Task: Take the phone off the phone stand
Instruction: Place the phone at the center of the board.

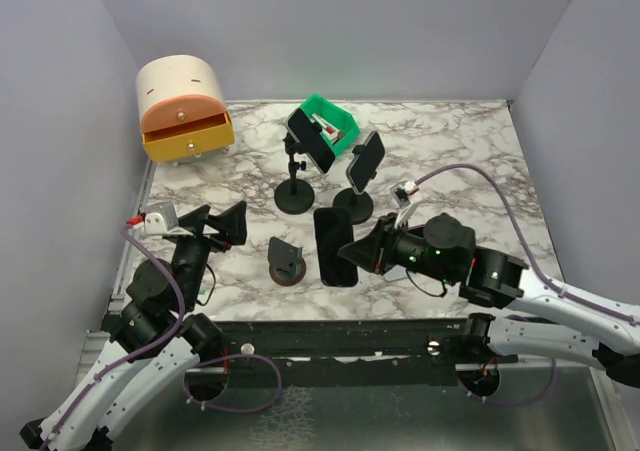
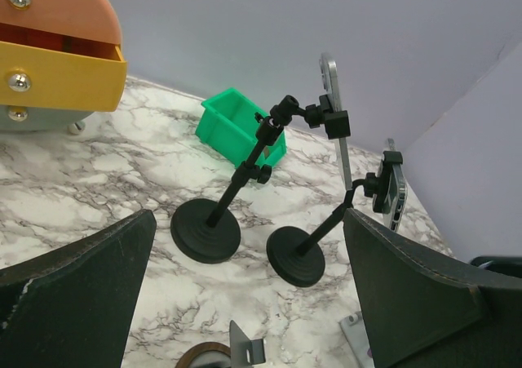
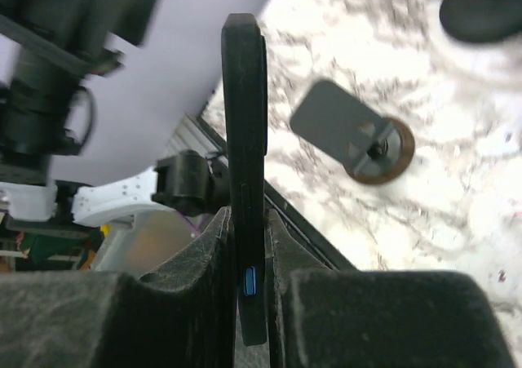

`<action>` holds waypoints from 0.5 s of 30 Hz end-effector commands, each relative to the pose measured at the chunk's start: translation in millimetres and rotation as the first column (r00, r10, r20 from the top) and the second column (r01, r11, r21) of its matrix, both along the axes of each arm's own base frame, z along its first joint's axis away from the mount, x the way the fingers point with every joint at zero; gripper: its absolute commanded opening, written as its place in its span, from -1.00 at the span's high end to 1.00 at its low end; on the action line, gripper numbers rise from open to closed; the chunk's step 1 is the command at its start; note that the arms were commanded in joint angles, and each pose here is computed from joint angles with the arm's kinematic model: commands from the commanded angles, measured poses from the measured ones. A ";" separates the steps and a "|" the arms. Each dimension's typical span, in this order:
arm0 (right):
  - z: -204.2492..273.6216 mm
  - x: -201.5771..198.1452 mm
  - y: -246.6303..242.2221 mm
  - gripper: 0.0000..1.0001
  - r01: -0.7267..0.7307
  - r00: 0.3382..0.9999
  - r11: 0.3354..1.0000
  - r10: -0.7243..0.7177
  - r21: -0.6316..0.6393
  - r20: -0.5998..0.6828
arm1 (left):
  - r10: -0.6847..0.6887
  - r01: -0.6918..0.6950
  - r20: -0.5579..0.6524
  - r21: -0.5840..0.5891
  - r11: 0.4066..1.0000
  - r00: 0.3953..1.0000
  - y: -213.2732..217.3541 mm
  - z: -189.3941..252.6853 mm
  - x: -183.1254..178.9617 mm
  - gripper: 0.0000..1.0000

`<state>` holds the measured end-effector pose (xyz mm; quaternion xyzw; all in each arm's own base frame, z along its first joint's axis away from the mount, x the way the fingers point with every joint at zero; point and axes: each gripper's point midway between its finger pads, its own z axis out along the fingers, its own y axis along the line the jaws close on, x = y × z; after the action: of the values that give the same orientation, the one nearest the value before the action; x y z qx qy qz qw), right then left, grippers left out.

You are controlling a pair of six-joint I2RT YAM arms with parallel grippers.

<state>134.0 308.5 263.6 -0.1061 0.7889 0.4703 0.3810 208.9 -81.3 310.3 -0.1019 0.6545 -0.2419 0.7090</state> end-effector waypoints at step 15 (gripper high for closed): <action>193.6 148.8 -79.8 0.98 0.463 0.781 0.886 -0.394 -0.025 0.484 | 0.009 -0.009 -0.017 0.024 1.000 1.000 0.8 -4.2 1.4 -0.94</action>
<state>239.9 271.9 394.8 -0.1101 0.7507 0.2913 0.5826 208.8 -81.2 307.6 -0.1000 0.6586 -0.2388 0.7066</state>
